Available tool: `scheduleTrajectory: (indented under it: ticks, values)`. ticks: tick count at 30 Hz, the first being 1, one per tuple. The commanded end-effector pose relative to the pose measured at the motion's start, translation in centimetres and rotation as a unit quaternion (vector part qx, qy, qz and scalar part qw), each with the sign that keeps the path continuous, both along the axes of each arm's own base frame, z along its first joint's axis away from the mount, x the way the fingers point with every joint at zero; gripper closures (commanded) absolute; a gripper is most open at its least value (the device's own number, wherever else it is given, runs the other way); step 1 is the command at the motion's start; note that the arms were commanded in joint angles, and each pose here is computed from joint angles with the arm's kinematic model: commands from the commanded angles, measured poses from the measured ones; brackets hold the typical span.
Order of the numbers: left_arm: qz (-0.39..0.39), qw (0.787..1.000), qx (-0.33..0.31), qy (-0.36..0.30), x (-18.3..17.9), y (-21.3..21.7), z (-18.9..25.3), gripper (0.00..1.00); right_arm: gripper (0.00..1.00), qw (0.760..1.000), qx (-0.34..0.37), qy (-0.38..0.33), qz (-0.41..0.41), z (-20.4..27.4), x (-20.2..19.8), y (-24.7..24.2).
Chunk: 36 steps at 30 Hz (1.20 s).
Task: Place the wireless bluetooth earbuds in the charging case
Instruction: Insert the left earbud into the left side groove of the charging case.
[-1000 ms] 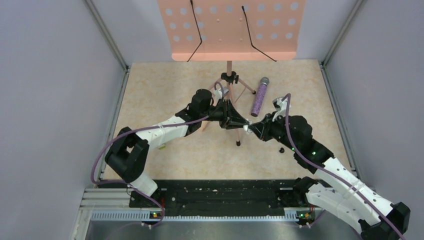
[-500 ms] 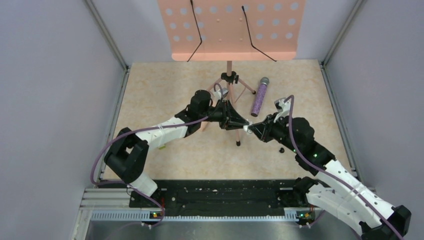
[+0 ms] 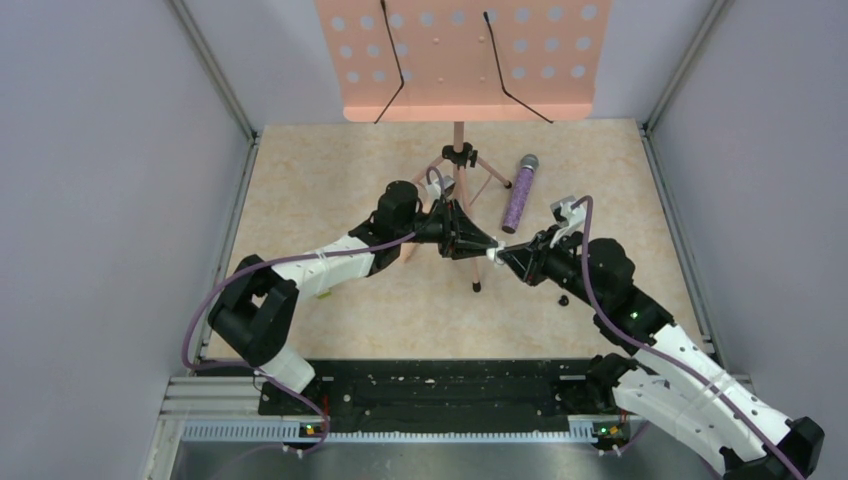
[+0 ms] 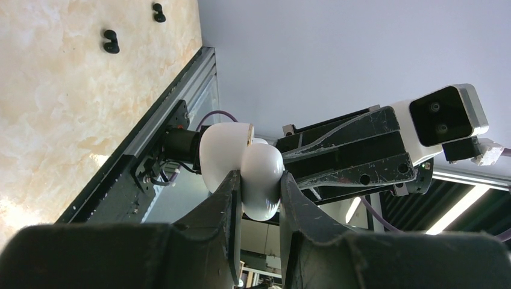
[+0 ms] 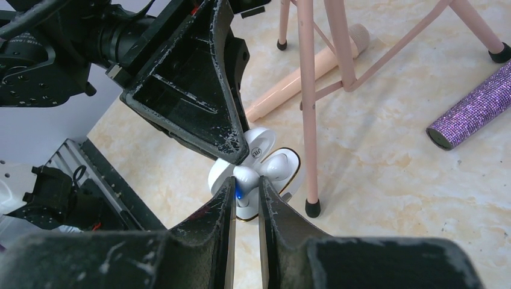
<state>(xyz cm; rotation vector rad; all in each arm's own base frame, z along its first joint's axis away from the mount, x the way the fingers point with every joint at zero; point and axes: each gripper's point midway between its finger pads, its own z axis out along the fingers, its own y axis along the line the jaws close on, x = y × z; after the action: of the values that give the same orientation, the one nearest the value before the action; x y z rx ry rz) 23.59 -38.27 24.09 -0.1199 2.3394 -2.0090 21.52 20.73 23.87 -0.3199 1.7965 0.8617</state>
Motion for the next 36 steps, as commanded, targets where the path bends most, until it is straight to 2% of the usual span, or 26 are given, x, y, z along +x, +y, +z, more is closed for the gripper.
scheduleTrajectory:
  ticks: [1, 15, 17, 22, 26, 36]
  values:
    - [0.015, 0.998, -0.044, -0.041, 0.9, 0.0, 3.0, 1.00, 0.96, 0.999, -0.006, 0.008, 0.045, -1.0, -1.3, 1.0]
    - [0.035, 0.998, -0.044, -0.039, 1.5, 0.5, 3.2, 1.00, 0.97, 0.998, -0.028, 0.029, 0.044, -2.4, -1.5, 0.8]
    - [0.036, 0.998, -0.045, -0.039, 1.6, 0.5, 3.2, 1.00, 0.93, 0.998, -0.027, 0.032, 0.048, -2.6, -1.6, 0.9]
    - [0.034, 0.998, -0.045, -0.041, 1.6, 0.5, 3.2, 1.00, 0.74, 0.998, -0.022, 0.028, 0.050, -2.2, -1.5, 1.1]
    - [0.032, 0.998, -0.044, -0.041, 1.5, 0.5, 3.2, 1.00, 0.72, 0.998, -0.021, 0.025, 0.046, -1.7, -1.3, 1.1]
    - [0.031, 0.998, -0.034, -0.042, 1.5, 0.5, 2.5, 1.00, 0.54, 1.000, -0.013, -0.003, 0.024, 1.1, -0.9, 0.3]
